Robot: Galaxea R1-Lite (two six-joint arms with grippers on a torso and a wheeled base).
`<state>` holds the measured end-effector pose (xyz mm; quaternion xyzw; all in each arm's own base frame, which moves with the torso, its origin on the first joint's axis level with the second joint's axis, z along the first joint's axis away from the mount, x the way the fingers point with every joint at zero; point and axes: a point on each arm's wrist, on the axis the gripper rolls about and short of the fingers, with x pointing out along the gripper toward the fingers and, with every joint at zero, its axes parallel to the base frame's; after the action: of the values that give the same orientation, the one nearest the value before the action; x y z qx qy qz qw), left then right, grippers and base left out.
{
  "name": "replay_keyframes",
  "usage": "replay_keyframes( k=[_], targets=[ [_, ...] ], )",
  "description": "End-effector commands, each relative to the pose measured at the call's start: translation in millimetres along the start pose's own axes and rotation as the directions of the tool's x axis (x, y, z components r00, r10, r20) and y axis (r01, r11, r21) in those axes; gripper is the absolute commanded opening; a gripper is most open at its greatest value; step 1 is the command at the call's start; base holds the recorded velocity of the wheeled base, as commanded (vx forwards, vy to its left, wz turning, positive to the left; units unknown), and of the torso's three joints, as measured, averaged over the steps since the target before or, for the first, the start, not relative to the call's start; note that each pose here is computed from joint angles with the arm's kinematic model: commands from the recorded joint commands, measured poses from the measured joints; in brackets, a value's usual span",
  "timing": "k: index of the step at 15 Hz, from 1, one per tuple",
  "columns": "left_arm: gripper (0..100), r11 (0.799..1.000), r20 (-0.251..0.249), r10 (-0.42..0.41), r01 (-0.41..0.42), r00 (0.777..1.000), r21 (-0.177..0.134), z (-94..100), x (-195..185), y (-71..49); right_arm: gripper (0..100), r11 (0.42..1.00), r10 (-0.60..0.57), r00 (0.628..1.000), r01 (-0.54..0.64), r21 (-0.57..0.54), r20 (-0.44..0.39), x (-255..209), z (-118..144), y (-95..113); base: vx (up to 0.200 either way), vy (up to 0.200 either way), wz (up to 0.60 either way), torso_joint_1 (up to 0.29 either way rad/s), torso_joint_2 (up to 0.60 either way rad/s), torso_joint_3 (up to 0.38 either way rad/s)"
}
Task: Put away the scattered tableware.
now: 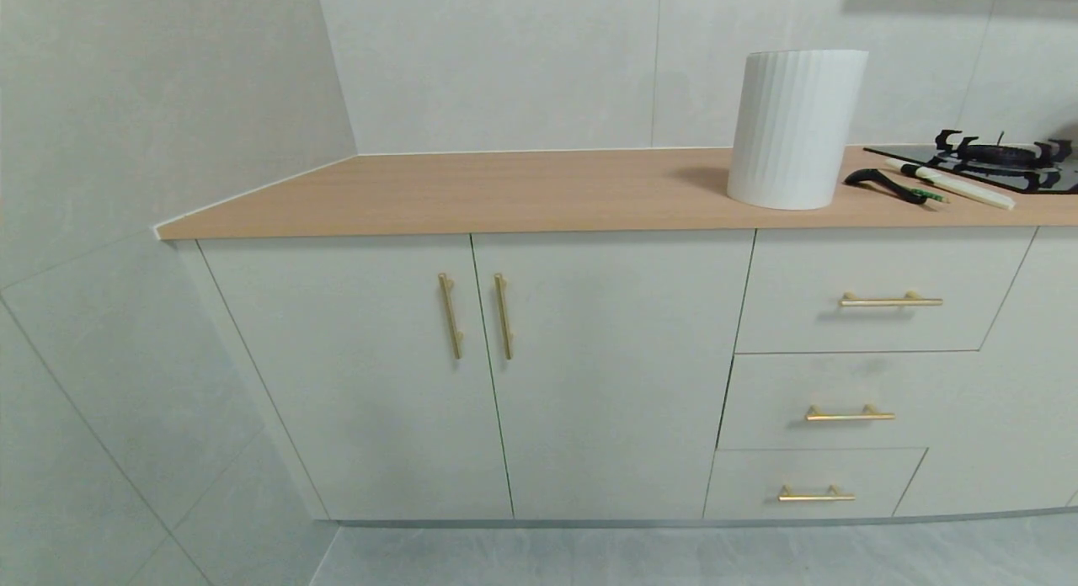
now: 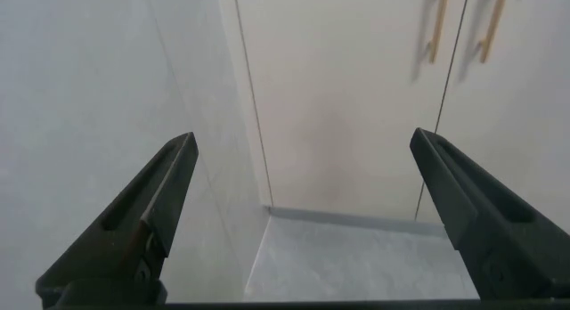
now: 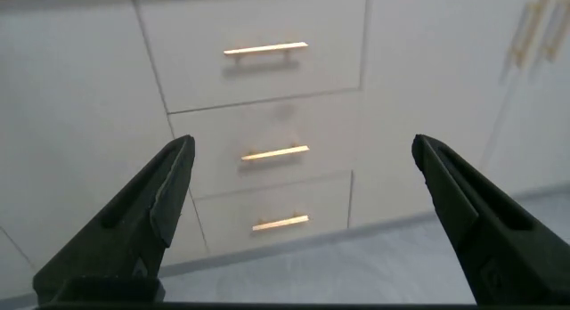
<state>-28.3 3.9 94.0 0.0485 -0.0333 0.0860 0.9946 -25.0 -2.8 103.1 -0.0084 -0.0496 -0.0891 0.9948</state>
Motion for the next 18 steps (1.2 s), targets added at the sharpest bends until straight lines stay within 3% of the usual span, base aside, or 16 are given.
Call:
replay_keyframes(
  k=[1,3,4,5,6,8,13,18],
  targets=[
    [100,0.997,-0.025,-0.075,0.075,0.997,-0.005,-14.2,3.9,-3.8,100,0.995,0.097,0.994,-0.097,-0.01,-0.042,-0.5,-21.9,1.6,0.0,0.0,0.0,0.0,0.0,0.0],
    [100,0.992,-0.025,-0.118,0.117,0.993,-0.043,-14.6,3.8,-4.8,100,0.989,0.148,0.984,-0.149,-0.004,-0.102,-1.1,-28.1,2.8,0.0,0.0,0.0,0.0,0.0,0.0],
    [100,0.99,-0.025,-0.133,0.132,0.991,-0.049,-14.7,3.7,-5.1,100,0.988,0.152,0.983,-0.153,-0.002,-0.102,-1.1,-28.1,2.9,0.0,0.0,0.0,0.0,0.0,0.0],
    [100,0.977,-0.067,-0.205,0.2,0.976,-0.075,-19.3,3.1,-7.1,100,0.987,0.161,0.982,-0.162,0.004,-0.102,-1.0,-27.9,3.0,0.0,0.0,0.0,0.0,0.0,0.0],
    [100,0.976,-0.058,-0.205,0.199,0.977,-0.086,-18.6,3.2,-7.1,100,0.987,0.163,0.981,-0.163,0.004,-0.102,-1.0,-27.9,3.0,0.0,0.0,0.0,0.0,0.0,0.0],
    [100,0.977,-0.059,-0.205,0.2,0.977,-0.08,-18.8,3.2,-7.1,100,0.987,0.163,0.981,-0.163,0.007,-0.102,-1.0,-27.9,3.0,0.0,0.0,0.0,0.0,0.0,0.0],
    [100,0.975,-0.059,-0.205,0.198,0.977,-0.099,-18.8,3.2,-7.1,100,0.987,0.163,0.981,-0.163,0.007,-0.101,-1.1,-28.0,3.0,0.0,0.0,0.0,0.0,0.0,0.0],
    [100,0.976,-0.059,-0.205,0.199,0.977,-0.092,-18.8,3.2,-7.1,100,0.985,0.175,0.979,-0.174,0.018,-0.1,-1.0,-27.8,3.3,0.0,-0.04,0.0,0.001,0.0,0.0]
  ],
)
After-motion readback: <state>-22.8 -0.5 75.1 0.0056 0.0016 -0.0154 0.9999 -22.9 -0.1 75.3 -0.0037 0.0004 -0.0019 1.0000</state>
